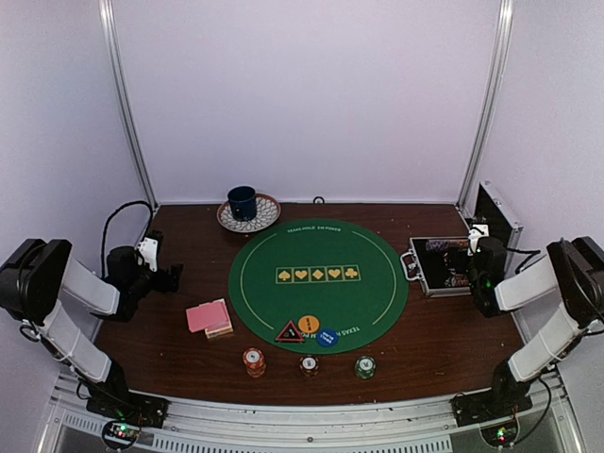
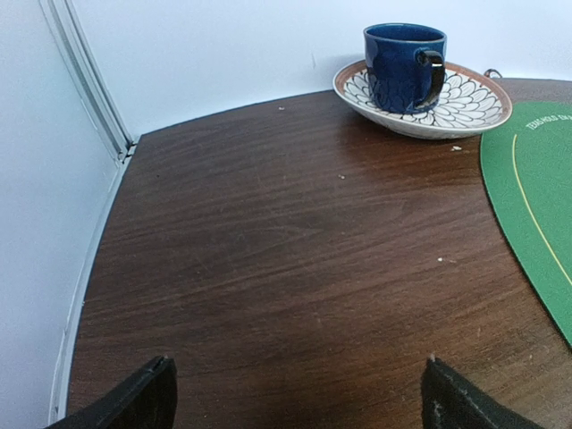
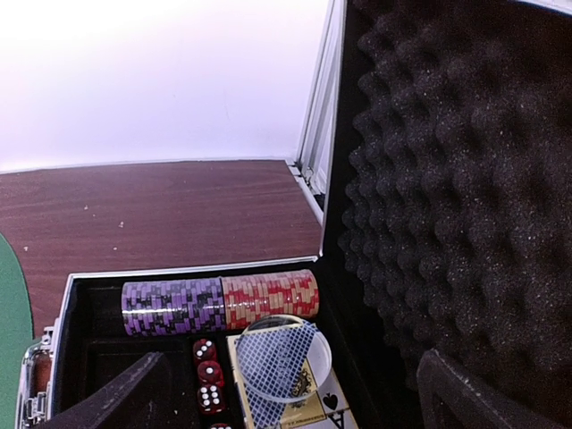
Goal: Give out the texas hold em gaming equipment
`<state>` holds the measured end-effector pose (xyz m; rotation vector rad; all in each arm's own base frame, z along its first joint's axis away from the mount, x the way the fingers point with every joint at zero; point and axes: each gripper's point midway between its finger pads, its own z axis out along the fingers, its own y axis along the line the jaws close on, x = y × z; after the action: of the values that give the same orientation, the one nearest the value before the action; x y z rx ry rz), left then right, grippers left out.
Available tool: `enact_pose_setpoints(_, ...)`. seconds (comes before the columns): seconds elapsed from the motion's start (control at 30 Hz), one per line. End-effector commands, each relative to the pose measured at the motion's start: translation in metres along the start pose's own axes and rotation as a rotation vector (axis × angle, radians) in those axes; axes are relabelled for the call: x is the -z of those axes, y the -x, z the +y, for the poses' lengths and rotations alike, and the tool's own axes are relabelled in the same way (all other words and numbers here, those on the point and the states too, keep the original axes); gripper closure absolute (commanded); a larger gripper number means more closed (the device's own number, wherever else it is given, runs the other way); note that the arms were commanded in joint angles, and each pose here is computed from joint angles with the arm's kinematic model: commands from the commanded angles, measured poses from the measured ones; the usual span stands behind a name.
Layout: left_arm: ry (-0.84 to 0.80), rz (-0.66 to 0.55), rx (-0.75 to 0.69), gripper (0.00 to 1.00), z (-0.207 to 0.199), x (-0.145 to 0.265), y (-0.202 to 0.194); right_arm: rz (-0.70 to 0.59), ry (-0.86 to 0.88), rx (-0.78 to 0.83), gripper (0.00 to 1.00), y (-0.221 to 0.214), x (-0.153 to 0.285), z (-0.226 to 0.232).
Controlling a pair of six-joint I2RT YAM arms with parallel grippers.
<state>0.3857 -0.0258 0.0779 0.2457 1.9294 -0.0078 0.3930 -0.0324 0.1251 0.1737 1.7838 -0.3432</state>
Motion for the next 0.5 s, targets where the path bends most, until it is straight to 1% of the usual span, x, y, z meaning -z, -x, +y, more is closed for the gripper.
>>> enact_pose_setpoints(0.0,-0.003,-0.018,-0.002,0.02,0.004,-0.002,0.019,0.012,-0.029,0.041,0.01,0.029,0.006,0.0)
enact_pose_setpoints(0.03,0.002,0.013,0.004,0.02,0.006,-0.005,0.022,0.026,-0.026,0.045,0.01,0.036,0.007,0.0)
enact_pose_setpoints(0.1,-0.015,0.072,-0.003,0.03,0.007,-0.007,0.03,0.057,-0.051,-0.001,0.0,0.053,0.01,-0.005)
enact_pose_setpoints(0.13,-0.04,0.093,-0.019,0.03,0.004,-0.008,0.034,0.059,-0.047,-0.053,0.0,0.063,0.012,-0.006)
enact_pose_setpoints(0.27,-0.029,0.125,-0.046,0.02,0.009,-0.002,0.048,0.054,0.057,-0.128,0.0,0.097,0.021,0.007)
enact_pose_setpoints(0.33,-0.035,0.196,-0.047,0.02,0.011,0.001,0.051,0.042,0.116,-0.169,0.0,0.111,0.023,0.015)
enact_pose_setpoints(0.37,-0.045,0.236,-0.045,0.03,0.011,0.002,0.053,0.057,0.11,-0.237,0.0,0.114,0.023,0.013)
enact_pose_setpoints(0.4,-0.056,0.278,-0.04,0.03,0.01,0.005,0.053,0.09,0.104,-0.351,0.01,0.113,0.02,0.011)
enact_pose_setpoints(0.43,-0.062,0.306,-0.035,0.03,0.01,0.007,0.056,0.13,0.141,-0.417,0.0,0.114,0.017,0.014)
enact_pose_setpoints(0.47,-0.07,0.316,-0.034,0.02,0.01,0.01,0.065,0.16,0.201,-0.445,0.0,0.117,0.014,0.021)
